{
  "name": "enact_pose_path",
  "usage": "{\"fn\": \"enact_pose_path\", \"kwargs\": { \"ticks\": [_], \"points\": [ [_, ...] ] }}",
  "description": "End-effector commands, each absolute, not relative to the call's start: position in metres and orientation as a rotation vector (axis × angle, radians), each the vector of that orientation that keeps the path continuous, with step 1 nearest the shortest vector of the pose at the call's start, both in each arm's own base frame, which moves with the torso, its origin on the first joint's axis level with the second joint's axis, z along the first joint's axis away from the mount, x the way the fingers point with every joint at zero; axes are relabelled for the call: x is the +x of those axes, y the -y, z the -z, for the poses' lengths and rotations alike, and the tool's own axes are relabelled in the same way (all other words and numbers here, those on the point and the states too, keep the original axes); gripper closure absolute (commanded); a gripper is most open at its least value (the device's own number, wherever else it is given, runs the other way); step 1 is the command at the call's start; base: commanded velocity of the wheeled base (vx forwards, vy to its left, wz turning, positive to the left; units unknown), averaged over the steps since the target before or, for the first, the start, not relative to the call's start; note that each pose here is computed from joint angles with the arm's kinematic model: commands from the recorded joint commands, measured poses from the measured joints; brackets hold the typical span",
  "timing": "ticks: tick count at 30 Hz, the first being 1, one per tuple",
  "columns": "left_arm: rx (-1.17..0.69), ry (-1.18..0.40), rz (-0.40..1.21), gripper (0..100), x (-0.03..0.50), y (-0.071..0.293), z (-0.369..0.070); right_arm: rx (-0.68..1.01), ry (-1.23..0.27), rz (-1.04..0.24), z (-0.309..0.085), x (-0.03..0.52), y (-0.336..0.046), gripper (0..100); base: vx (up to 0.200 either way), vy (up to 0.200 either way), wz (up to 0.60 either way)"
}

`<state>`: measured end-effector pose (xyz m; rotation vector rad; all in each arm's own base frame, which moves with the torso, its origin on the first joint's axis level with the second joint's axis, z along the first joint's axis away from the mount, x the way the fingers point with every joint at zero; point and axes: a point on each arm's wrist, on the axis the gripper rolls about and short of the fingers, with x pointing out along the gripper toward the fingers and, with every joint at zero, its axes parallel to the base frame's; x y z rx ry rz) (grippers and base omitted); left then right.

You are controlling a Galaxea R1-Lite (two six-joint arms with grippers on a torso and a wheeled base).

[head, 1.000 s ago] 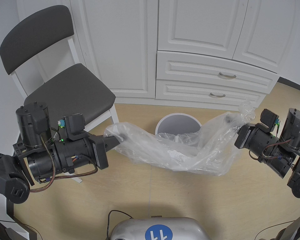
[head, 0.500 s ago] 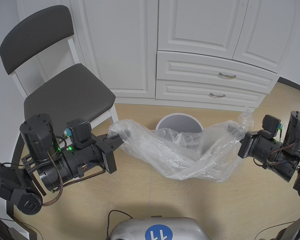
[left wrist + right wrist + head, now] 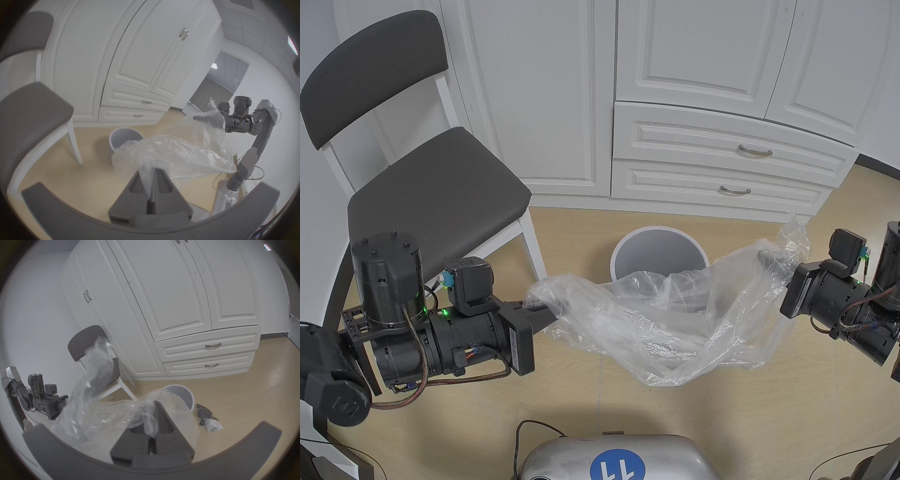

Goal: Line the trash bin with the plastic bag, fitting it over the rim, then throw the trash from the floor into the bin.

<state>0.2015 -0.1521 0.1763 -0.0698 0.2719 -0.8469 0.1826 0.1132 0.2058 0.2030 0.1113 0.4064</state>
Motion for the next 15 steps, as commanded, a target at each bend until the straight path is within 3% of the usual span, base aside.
{"fn": "enact_pose_path", "kwargs": {
  "ticks": [1, 2, 4, 10, 15],
  "points": [
    [-0.214, -0.359, 0.844, 100, 0.182, 0.144, -0.234, 0.198, -0.124, -0.415, -0.209, 0.178, -0.112, 100, 0.000, 0.000, 0.00],
    [-0.220, -0.447, 0.844, 100, 0.170, 0.140, -0.249, 0.193, -0.135, -0.414, -0.210, 0.178, -0.112, 100, 0.000, 0.000, 0.00],
    [-0.206, -0.480, 0.856, 100, 0.163, 0.138, -0.251, 0.195, -0.135, -0.412, -0.210, 0.178, -0.112, 100, 0.000, 0.000, 0.00],
    [-0.249, -0.325, 0.943, 100, 0.155, 0.136, -0.249, 0.194, -0.137, -0.415, -0.208, 0.179, -0.113, 100, 0.000, 0.000, 0.00],
    [-0.264, -0.322, 0.967, 100, 0.160, 0.140, -0.249, 0.188, -0.141, -0.418, -0.210, 0.178, -0.113, 100, 0.000, 0.000, 0.00]
  ]
}}
